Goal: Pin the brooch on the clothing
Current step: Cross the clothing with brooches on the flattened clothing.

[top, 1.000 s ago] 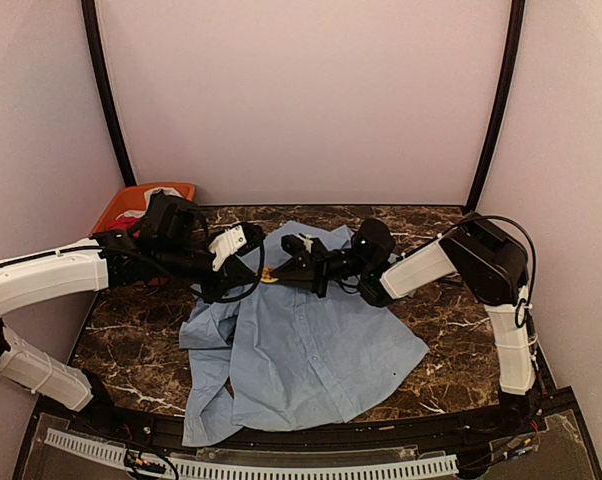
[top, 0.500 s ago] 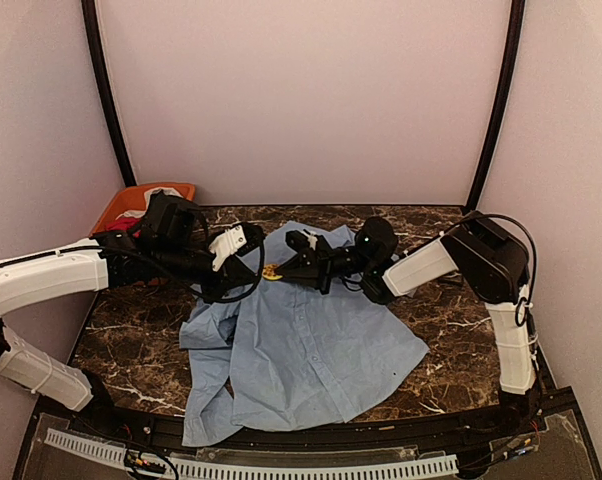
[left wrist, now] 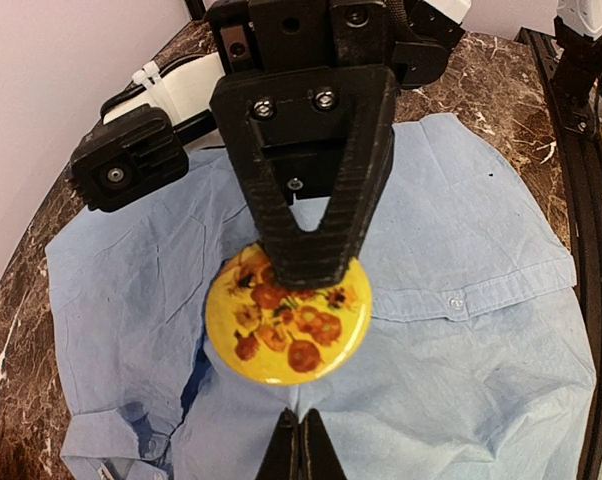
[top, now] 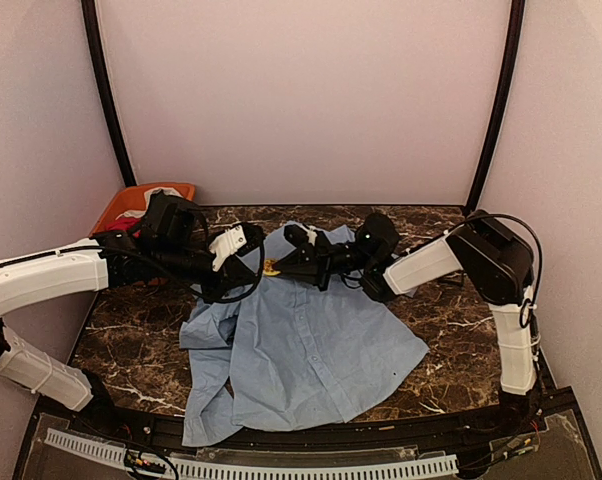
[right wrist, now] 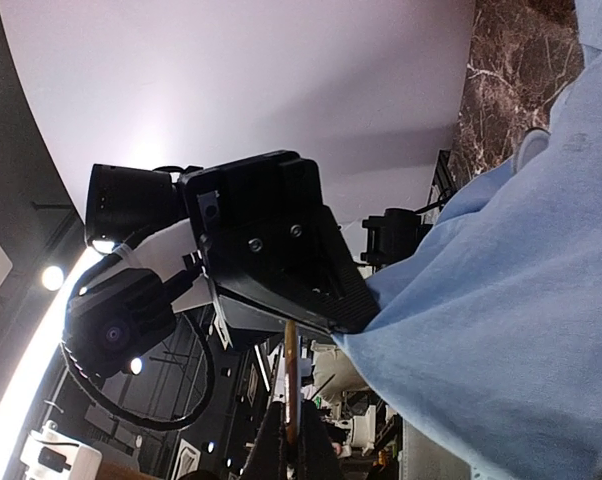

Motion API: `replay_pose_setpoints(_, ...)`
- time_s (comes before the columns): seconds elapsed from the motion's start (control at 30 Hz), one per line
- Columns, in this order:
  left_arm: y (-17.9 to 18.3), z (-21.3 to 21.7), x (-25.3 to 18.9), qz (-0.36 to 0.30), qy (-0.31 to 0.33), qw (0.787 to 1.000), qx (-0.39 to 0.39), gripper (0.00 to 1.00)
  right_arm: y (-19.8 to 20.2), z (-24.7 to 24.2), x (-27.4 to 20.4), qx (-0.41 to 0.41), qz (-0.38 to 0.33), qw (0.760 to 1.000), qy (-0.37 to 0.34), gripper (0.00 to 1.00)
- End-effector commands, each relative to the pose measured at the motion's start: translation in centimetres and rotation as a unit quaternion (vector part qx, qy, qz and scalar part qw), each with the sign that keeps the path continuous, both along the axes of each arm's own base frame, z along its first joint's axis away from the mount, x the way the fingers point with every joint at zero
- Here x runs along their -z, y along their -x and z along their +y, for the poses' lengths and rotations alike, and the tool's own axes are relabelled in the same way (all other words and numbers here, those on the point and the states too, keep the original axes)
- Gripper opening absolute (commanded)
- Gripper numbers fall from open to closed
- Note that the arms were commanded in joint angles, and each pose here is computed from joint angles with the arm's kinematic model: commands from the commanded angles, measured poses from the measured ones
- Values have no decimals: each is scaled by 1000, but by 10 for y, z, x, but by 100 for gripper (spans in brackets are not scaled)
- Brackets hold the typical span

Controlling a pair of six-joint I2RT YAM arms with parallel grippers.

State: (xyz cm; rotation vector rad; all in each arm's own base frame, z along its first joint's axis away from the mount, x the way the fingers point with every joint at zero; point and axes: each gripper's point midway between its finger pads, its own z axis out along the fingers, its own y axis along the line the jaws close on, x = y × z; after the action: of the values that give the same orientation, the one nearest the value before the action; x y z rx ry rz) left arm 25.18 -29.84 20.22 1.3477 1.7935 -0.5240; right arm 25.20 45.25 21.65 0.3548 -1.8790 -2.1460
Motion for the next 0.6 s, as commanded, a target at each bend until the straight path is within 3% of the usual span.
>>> replay_pose_setpoints(0.0, 1, 2, -11, -17, 13, 1000, 2, 1, 49, -15, -74, -15, -148, 976, -160, 0)
replay_pose_setpoints(0.57, 3, 3, -11, -18, 14, 1000, 5, 1, 44, -11, -54, 0, -133, 980, -149, 0)
